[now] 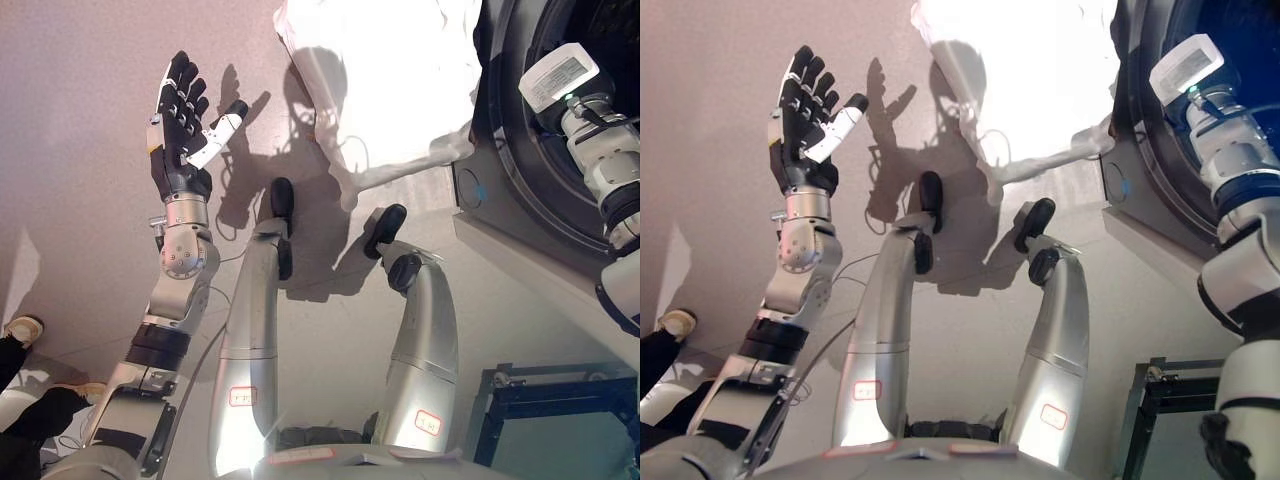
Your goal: Put the clothes in the basket into the washing machine.
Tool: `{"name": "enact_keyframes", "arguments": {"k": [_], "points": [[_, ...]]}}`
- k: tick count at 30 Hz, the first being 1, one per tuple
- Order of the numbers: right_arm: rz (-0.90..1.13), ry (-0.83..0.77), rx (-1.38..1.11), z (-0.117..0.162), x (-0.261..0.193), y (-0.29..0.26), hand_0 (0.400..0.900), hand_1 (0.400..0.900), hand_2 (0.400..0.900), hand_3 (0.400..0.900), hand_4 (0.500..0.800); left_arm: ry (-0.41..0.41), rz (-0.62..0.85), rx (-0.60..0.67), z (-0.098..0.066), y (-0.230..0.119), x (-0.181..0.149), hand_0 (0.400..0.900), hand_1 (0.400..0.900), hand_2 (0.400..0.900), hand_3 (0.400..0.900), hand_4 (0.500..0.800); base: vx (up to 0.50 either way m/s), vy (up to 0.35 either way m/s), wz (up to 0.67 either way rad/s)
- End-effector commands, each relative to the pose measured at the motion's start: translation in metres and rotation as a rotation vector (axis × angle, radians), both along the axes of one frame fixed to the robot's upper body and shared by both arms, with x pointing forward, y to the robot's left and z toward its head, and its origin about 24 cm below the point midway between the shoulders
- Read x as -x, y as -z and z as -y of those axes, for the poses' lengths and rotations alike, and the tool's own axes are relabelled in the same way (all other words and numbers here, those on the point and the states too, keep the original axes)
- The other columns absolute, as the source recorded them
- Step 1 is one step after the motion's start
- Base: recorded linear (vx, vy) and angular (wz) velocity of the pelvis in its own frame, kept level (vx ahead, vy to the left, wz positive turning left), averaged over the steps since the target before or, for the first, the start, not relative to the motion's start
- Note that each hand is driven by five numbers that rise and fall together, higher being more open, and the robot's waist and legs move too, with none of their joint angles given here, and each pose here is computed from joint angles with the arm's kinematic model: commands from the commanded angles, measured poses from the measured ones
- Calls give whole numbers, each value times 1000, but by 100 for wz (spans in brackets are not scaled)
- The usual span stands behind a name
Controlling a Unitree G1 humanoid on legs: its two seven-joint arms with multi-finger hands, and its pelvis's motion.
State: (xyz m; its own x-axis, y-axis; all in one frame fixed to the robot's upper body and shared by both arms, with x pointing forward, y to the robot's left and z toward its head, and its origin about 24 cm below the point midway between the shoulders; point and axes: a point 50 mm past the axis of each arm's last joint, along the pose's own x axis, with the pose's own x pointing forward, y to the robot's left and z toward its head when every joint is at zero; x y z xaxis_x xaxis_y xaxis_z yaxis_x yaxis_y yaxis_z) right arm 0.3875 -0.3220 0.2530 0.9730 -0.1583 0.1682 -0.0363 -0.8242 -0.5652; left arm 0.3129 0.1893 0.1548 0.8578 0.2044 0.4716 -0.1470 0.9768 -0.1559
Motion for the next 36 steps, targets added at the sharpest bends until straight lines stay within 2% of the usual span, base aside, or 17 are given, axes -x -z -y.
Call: {"name": "enact_keyframes", "arguments": {"k": [1, 5, 9, 16, 23, 26, 30, 32, 33, 35, 36], "points": [[9, 147, 29, 19, 8, 22, 900, 900, 900, 900, 800, -4, 34, 87, 5, 11, 13, 900, 900, 900, 900, 800, -5, -5, -5], [62, 153, 19, 9, 3, 11, 900, 900, 900, 900, 800, -27, 31, 94, 1, 9, 11, 900, 900, 900, 900, 800, -12, 0, -5], [138, 67, 5, -21, -11, -8, 900, 900, 900, 900, 800, -74, 21, 91, -7, 6, 10, 900, 900, 900, 900, 800, -12, 19, -9], [289, -270, 26, -103, -21, -60, 900, 900, 900, 900, 800, -160, 13, 96, -23, 4, 12, 900, 900, 900, 900, 800, -15, 22, -10], [373, -472, -15, -139, -4, -84, 900, 900, 900, 900, 800, -180, -17, 113, -29, 9, 12, 900, 900, 900, 900, 800, -50, 16, -3], [383, -488, -42, -141, 0, -84, 900, 900, 900, 900, 800, -184, -26, 114, -30, 10, 11, 900, 900, 900, 900, 800, 1, -1, -1], [376, -599, -114, -154, 12, -77, 900, 900, 900, 900, 800, -201, -46, 109, -33, 14, 12, 900, 900, 900, 900, 800, 7, 7, -2], [393, -706, -207, -163, 23, -71, 900, 900, 900, 900, 800, -200, -70, 106, -33, 20, 12, 900, 900, 900, 900, 800, 23, 1, 1], [406, -706, -284, -150, 19, -61, 900, 900, 900, 900, 800, -183, -67, 107, -28, 23, 13, 900, 900, 900, 900, 800, 49, -11, 7], [299, -609, -346, -116, 16, -13, 900, 900, 900, 900, 800, -173, -100, 108, -27, 35, 17, 900, 900, 900, 900, 800, 77, -26, 9], [247, -576, -478, -107, 15, 12, 900, 900, 900, 900, 800, -150, -139, 120, -24, 46, 17, 900, 900, 900, 900, 800, 120, -24, 4]]}}
